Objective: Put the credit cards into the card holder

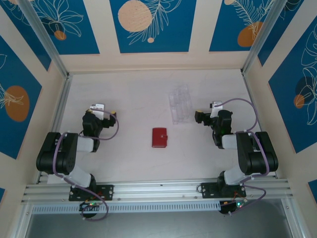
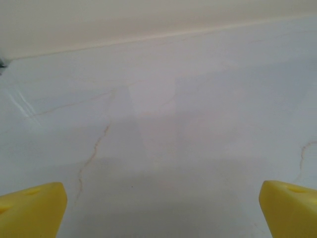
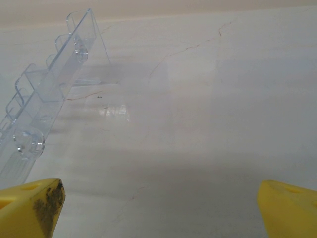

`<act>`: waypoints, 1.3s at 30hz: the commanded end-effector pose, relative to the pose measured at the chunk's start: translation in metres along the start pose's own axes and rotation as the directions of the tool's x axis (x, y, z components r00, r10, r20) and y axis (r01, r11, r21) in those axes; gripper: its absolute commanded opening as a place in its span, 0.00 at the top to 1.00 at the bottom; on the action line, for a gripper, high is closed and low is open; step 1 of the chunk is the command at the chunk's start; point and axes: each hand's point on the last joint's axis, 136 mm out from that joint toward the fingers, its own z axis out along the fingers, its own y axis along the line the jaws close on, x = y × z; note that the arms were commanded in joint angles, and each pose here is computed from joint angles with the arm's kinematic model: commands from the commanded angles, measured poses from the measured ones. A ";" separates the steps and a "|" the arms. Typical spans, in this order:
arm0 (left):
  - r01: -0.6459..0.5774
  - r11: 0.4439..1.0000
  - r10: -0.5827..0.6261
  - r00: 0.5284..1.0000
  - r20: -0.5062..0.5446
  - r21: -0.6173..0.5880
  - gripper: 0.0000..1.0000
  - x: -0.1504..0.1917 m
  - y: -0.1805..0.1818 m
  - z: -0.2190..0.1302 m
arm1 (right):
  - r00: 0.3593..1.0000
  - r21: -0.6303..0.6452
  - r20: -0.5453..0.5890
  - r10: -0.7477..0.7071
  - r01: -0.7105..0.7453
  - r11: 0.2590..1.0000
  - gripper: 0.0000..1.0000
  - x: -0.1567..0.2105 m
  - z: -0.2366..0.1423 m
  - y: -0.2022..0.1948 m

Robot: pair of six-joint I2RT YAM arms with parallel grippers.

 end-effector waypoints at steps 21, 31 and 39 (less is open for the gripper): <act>0.008 0.999 -0.007 1.000 -0.018 0.040 0.00 0.003 -0.005 -0.001 | 0.999 -0.001 0.030 -0.030 0.030 1.000 0.01 -0.007 0.000 0.002; 0.008 0.999 -0.007 1.000 -0.018 0.040 0.00 0.003 -0.005 -0.001 | 0.998 0.010 0.041 -0.039 0.038 0.999 0.01 -0.008 0.000 0.003; 0.004 0.999 -0.003 1.000 -0.017 0.039 0.00 0.003 -0.006 -0.001 | 0.998 0.011 0.041 -0.041 0.040 0.999 0.01 -0.008 -0.001 0.003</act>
